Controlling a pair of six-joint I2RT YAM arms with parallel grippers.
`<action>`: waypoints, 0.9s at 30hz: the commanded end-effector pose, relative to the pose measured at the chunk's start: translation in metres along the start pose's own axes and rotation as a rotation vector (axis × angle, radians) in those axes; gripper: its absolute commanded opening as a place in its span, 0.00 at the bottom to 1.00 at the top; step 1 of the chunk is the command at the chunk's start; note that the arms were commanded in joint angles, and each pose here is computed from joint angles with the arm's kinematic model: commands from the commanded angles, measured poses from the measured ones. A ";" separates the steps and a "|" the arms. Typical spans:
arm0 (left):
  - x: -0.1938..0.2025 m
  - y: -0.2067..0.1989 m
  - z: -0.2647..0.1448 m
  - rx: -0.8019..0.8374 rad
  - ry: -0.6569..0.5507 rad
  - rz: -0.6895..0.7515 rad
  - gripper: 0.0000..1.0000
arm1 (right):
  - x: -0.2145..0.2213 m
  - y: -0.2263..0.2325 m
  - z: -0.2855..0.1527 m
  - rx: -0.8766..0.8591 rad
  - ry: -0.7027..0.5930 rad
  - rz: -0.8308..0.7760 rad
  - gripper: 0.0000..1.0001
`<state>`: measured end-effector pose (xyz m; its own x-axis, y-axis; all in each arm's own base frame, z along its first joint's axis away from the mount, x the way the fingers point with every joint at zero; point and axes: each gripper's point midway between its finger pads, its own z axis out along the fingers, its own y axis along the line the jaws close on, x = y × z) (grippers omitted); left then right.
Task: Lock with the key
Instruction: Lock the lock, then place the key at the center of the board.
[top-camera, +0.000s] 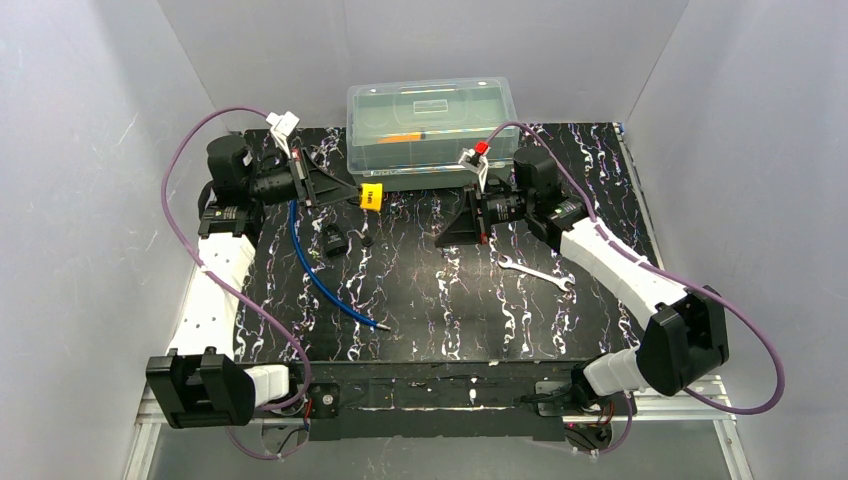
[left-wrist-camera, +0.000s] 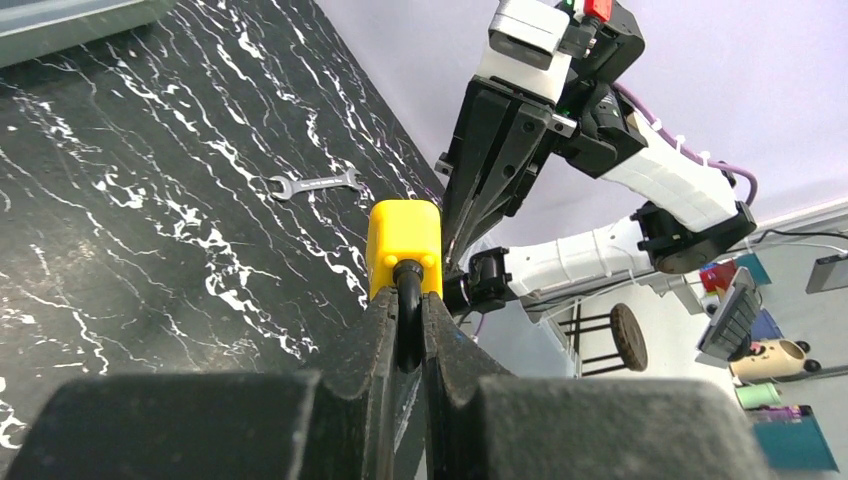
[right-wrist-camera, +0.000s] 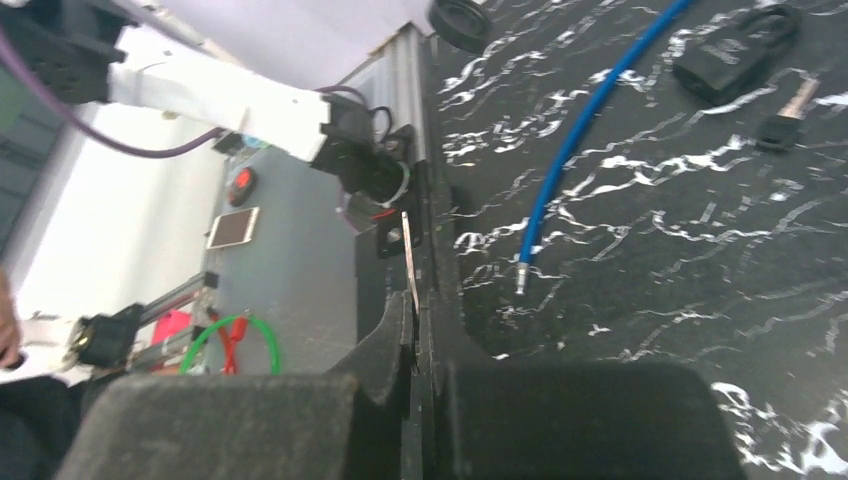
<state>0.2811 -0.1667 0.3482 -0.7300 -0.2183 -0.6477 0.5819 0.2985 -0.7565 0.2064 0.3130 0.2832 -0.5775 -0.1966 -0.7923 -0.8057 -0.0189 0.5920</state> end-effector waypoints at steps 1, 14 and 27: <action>-0.010 -0.013 -0.009 0.001 -0.024 0.099 0.00 | -0.003 -0.037 -0.001 0.181 -0.030 -0.037 0.01; -0.015 0.026 -0.018 -0.197 -0.101 0.061 0.00 | 0.032 -0.172 0.033 0.589 0.019 -0.084 0.01; 0.003 0.033 -0.020 -0.201 -0.090 0.052 0.00 | 0.081 -0.248 0.039 0.726 0.138 -0.119 0.02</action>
<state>0.3027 -0.1377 0.3054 -0.7095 -0.2949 -0.6400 0.4521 0.5062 -0.7344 0.3286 0.3359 0.0587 -0.5912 -0.3601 -0.7217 -0.7442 0.5885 0.3160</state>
